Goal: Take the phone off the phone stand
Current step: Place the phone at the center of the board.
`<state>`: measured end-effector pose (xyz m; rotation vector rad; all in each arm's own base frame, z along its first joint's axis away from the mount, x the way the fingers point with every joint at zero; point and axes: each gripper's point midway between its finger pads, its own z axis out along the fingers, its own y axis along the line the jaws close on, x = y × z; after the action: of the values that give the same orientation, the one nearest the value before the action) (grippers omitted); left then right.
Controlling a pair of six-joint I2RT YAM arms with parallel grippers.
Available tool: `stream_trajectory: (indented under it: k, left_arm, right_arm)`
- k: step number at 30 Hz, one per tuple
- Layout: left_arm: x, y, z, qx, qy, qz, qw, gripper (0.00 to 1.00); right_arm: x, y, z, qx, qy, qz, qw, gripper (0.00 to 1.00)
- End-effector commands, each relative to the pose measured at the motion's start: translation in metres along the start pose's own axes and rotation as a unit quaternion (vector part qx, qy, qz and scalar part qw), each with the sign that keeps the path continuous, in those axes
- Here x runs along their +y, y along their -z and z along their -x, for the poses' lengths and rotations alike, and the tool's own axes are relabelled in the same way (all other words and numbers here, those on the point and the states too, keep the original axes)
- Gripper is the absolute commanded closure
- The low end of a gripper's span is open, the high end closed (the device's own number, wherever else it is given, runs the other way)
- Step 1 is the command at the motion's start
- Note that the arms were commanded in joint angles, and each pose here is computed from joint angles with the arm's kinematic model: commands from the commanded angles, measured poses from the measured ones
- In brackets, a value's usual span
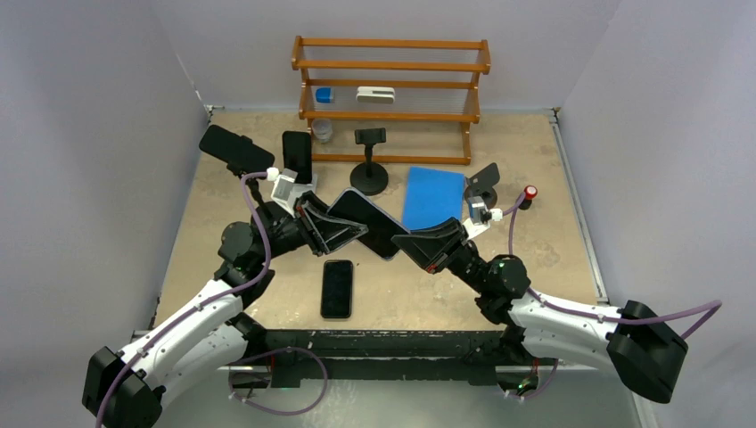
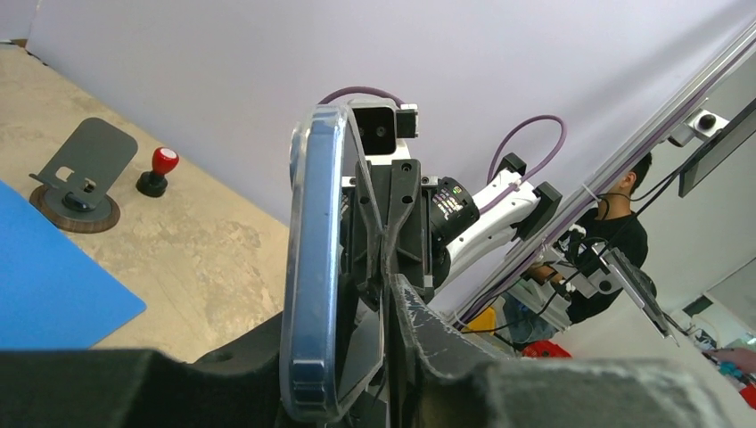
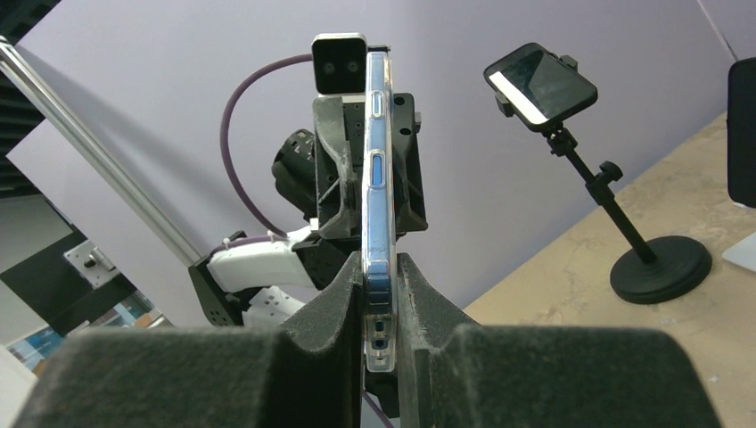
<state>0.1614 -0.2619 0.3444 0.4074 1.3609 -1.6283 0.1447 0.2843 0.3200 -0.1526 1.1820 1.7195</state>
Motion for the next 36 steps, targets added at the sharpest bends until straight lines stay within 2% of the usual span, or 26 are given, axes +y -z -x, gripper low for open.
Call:
stream_trajectory:
  k: [1,9,15,21,22,23,29,32,36]
  left_arm:
    - [-0.020,-0.002,0.019,-0.024,-0.020,-0.028,0.999,0.77]
    - [-0.021,0.001,0.019,-0.028,-0.027,-0.028,0.999,1.00]
    - [-0.019,0.003,0.018,-0.031,-0.029,-0.022,0.999,1.00]
    - [-0.019,0.004,0.016,-0.028,-0.030,-0.021,0.999,1.00]
    - [-0.020,0.005,0.015,-0.025,-0.030,-0.022,0.999,1.00]
    - [-0.021,0.005,0.014,-0.021,-0.032,-0.024,0.999,1.00]
    - [-0.036,0.016,-0.008,0.050,-0.065,-0.056,0.995,1.00]
    - [-0.046,0.025,-0.024,0.103,-0.081,-0.086,0.988,1.00]
    - [-0.054,0.034,-0.040,0.157,-0.092,-0.118,0.976,1.00]
  right_arm:
    - [0.037,-0.015,0.035,-0.061,0.020,0.057,0.996,1.00]
    - [0.033,-0.015,0.030,-0.048,0.018,0.045,0.998,0.99]
    - [0.030,-0.013,0.026,-0.036,0.019,0.034,0.999,0.52]
    - [0.024,-0.014,0.023,-0.015,0.039,0.010,0.999,0.23]
    - [0.022,-0.014,0.022,-0.008,0.046,0.002,0.999,0.14]
    - [0.022,-0.016,0.023,-0.003,0.054,-0.004,0.999,0.09]
    - [0.020,-0.010,0.012,0.083,0.119,-0.041,0.989,0.06]
    - [0.031,-0.006,0.009,0.123,0.163,-0.023,0.979,0.08]
    - [0.040,0.006,-0.019,0.214,0.169,0.019,0.962,0.12]
